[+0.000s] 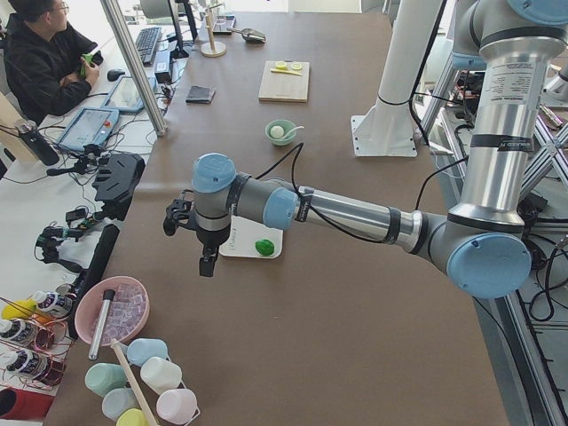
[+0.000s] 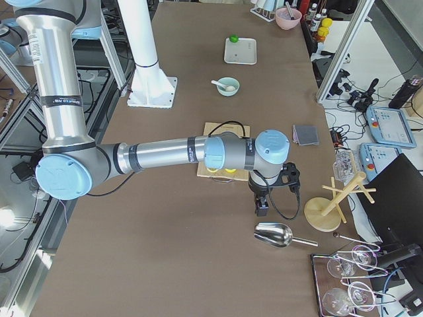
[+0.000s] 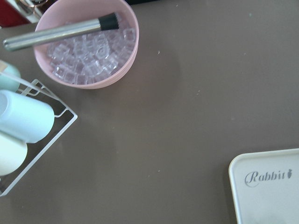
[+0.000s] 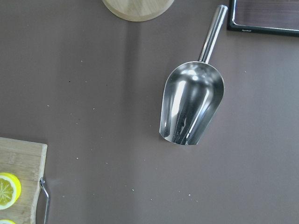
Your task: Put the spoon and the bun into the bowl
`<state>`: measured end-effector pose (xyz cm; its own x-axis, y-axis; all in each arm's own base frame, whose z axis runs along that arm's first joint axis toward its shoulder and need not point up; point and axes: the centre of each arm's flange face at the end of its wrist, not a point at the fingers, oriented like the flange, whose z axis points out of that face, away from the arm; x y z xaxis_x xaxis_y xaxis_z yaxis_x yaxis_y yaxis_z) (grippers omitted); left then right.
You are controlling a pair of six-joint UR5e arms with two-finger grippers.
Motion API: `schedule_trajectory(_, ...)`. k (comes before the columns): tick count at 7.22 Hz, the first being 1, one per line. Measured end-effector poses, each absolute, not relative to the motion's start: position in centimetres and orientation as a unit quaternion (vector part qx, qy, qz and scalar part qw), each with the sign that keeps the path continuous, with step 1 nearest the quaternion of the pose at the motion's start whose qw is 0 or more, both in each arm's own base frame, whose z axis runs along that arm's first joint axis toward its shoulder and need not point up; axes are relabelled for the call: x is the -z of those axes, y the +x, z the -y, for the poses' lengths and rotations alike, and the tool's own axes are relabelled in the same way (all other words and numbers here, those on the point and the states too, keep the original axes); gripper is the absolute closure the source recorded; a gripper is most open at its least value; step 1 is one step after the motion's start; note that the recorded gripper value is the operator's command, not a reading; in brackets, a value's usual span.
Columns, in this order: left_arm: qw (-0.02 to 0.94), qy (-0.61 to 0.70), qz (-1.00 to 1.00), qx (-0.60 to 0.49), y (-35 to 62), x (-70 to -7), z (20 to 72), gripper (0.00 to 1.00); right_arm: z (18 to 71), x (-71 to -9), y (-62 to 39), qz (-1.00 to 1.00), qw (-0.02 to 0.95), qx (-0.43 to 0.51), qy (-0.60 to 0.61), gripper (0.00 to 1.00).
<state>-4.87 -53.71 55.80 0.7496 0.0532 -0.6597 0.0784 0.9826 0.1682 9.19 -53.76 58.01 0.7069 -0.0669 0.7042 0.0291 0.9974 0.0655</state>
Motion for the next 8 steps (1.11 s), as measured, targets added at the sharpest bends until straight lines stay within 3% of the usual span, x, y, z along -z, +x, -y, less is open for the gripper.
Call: schedule_trajectory(8,0.933,0.056,-0.354,0.033,-5.8,-59.8,51.1,0.02,53.3,-62.4,8.1,0.387,0.921,0.009,-0.053,0.0)
